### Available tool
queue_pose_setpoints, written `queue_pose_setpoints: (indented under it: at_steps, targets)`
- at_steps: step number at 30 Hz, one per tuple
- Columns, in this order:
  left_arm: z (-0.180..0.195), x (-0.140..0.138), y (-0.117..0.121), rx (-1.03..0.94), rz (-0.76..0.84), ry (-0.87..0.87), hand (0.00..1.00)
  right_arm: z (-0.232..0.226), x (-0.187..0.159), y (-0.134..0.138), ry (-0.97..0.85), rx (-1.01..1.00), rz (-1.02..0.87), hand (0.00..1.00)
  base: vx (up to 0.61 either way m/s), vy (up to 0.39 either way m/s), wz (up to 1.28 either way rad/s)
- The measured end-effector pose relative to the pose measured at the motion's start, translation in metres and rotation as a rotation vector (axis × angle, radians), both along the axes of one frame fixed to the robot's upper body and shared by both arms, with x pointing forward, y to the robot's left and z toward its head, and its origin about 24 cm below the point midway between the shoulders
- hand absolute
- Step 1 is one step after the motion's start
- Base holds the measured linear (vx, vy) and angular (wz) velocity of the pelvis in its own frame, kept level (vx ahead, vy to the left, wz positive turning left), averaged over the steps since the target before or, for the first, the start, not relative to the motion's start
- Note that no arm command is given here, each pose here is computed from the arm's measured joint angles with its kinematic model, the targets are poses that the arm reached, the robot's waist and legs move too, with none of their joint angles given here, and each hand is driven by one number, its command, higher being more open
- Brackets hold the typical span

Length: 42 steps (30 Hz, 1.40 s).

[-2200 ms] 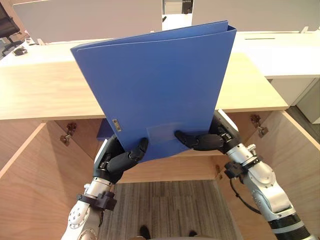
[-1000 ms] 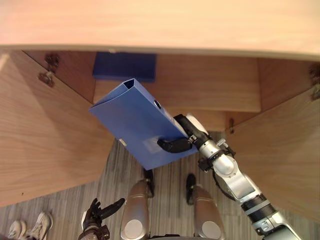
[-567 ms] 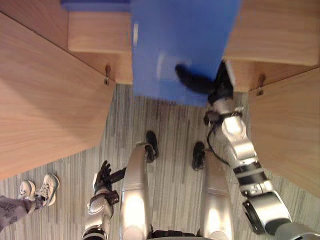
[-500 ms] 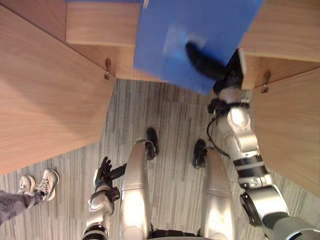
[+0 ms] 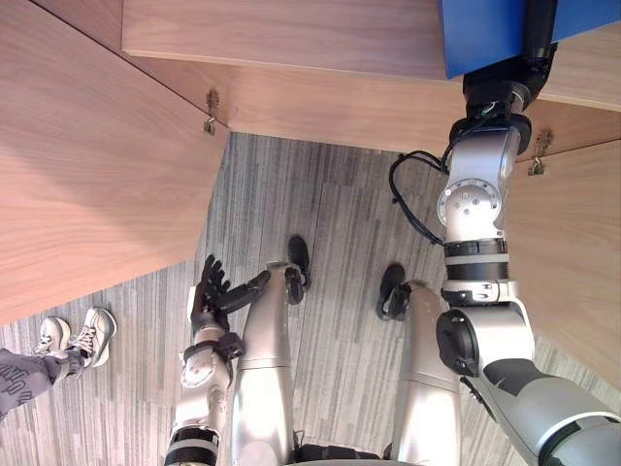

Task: Walk over to the cabinet, pick up the folder, carry it to the office cabinet, place the folder inside the office cabinet, then close the office cabinet door

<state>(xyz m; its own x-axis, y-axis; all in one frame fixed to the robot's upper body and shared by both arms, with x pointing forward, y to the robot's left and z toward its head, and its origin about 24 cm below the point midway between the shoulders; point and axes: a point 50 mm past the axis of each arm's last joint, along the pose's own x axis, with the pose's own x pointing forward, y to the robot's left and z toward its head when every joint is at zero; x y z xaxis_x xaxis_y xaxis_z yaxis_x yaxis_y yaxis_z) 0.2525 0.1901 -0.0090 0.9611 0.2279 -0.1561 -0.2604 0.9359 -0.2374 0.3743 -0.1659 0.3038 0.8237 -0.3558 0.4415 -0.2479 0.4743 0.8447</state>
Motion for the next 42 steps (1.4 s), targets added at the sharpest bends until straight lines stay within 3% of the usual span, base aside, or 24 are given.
queue_pose_setpoints:
  at_steps: [8,22,27,28,35,39,42]
  targets:
    - [0.005,0.005,-0.009,-0.027,-0.004,-0.028,1.00,0.025,0.014,0.007,0.050,-0.201,0.015,1.00,0.01,-0.043,0.04]
    - [-0.010,0.003,0.002,0.008,0.034,0.055,1.00,0.035,0.014,0.002,0.038,-0.416,-0.037,1.00,0.00,-0.006,0.00]
    - [-0.017,0.000,0.006,0.025,0.033,0.088,1.00,0.025,0.002,-0.007,-0.007,-0.807,-0.198,1.00,-0.03,-0.032,-0.02]
    - [-0.018,0.000,0.007,0.029,0.032,0.094,1.00,0.023,0.001,-0.007,-0.009,-0.857,-0.215,0.00,-0.02,-0.035,-0.03]
    - [-0.025,-0.003,0.010,0.054,0.013,0.119,1.00,-0.011,0.002,-0.015,0.079,-1.466,-0.465,0.00,-0.01,-0.034,-0.08]
    - [-0.025,-0.003,0.009,0.069,-0.004,0.118,1.00,-0.007,0.000,-0.019,0.075,-1.639,-0.599,0.00,0.00,-0.016,-0.03]
    - [-0.025,-0.003,0.008,0.067,-0.015,0.119,1.00,-0.010,0.003,-0.021,0.095,-1.669,-0.595,0.00,0.00,-0.027,-0.04]
